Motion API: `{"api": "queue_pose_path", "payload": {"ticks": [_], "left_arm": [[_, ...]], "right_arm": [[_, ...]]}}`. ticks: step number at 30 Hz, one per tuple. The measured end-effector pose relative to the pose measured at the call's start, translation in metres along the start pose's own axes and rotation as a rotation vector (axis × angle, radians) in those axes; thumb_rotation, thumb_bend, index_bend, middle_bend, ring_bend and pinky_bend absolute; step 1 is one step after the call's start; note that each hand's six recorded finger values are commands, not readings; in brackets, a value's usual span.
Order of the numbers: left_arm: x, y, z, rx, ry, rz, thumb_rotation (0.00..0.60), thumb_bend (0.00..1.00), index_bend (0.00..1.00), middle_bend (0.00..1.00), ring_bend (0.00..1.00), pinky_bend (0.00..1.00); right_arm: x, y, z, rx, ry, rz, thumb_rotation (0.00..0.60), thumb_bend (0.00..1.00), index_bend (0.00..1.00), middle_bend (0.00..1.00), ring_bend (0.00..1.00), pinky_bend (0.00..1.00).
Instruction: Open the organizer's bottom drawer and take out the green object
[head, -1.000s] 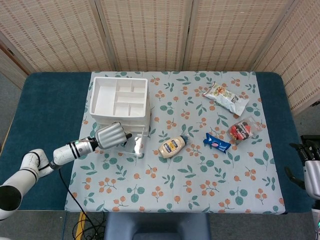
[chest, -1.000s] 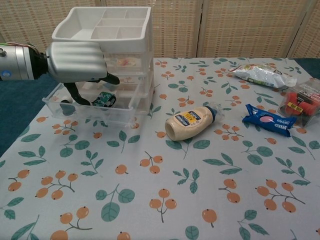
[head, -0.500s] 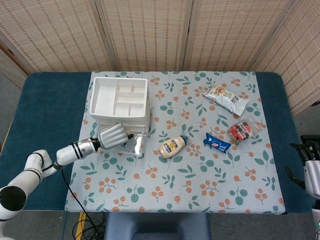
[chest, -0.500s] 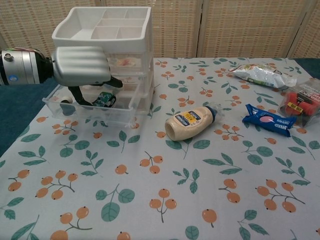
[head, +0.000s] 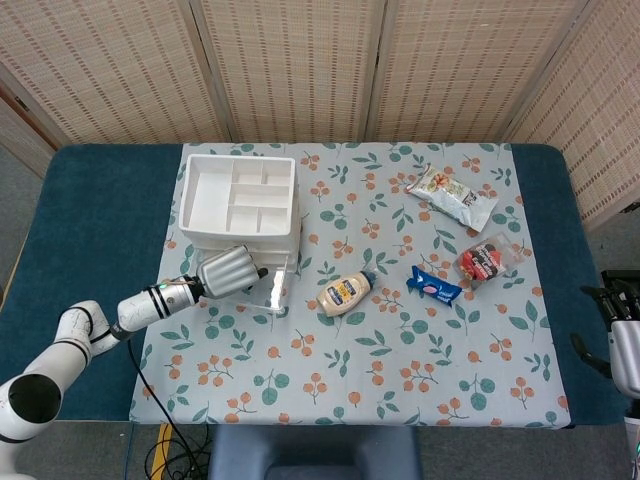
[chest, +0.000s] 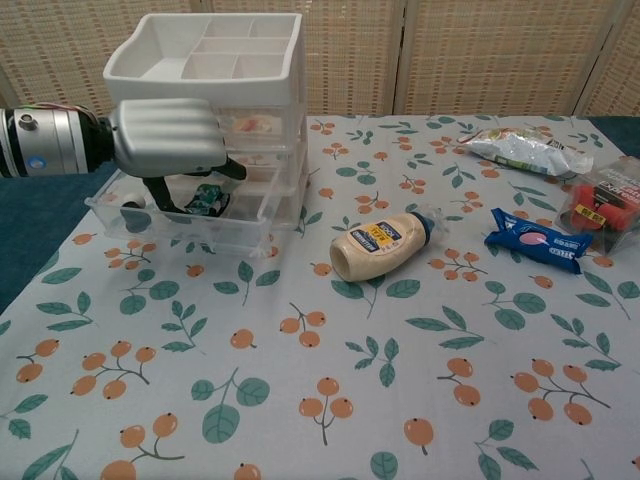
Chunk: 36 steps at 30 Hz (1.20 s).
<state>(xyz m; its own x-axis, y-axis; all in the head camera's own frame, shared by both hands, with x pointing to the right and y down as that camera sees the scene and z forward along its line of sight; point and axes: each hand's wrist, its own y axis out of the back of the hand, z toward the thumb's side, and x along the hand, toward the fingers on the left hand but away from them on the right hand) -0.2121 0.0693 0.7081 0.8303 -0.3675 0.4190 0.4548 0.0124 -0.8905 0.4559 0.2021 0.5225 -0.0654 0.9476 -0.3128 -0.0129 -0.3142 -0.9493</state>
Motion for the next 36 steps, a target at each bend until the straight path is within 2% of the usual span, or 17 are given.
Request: {"api": "queue_pose_path", "payload": {"ticks": [6, 20, 27, 36], "left_arm": [[0.000, 0.002, -0.002, -0.008, 0.007, 0.012, 0.600, 0.16, 0.54, 0.97, 1.00, 1.00], [-0.013, 0.013, -0.011, -0.036, 0.045, 0.059, 0.600, 0.17, 0.55, 0.97, 1.00, 1.00], [-0.030, 0.024, -0.016, -0.054, 0.072, 0.094, 0.600, 0.17, 0.55, 0.97, 1.00, 1.00], [-0.059, 0.033, -0.028, -0.057, 0.130, 0.102, 0.600, 0.17, 0.55, 0.97, 1.00, 1.00]], "right_arm": [[-0.001, 0.000, 0.001, 0.000, 0.001, -0.001, 0.600, 0.29, 0.20, 0.29, 0.16, 0.25], [-0.002, 0.000, 0.003, -0.004, 0.011, -0.006, 0.600, 0.29, 0.20, 0.29, 0.16, 0.25], [-0.004, 0.000, 0.004, -0.008, 0.018, -0.006, 0.600, 0.29, 0.20, 0.29, 0.16, 0.25], [-0.007, 0.000, 0.007, -0.009, 0.032, -0.011, 0.600, 0.29, 0.20, 0.29, 0.16, 0.25]]}}
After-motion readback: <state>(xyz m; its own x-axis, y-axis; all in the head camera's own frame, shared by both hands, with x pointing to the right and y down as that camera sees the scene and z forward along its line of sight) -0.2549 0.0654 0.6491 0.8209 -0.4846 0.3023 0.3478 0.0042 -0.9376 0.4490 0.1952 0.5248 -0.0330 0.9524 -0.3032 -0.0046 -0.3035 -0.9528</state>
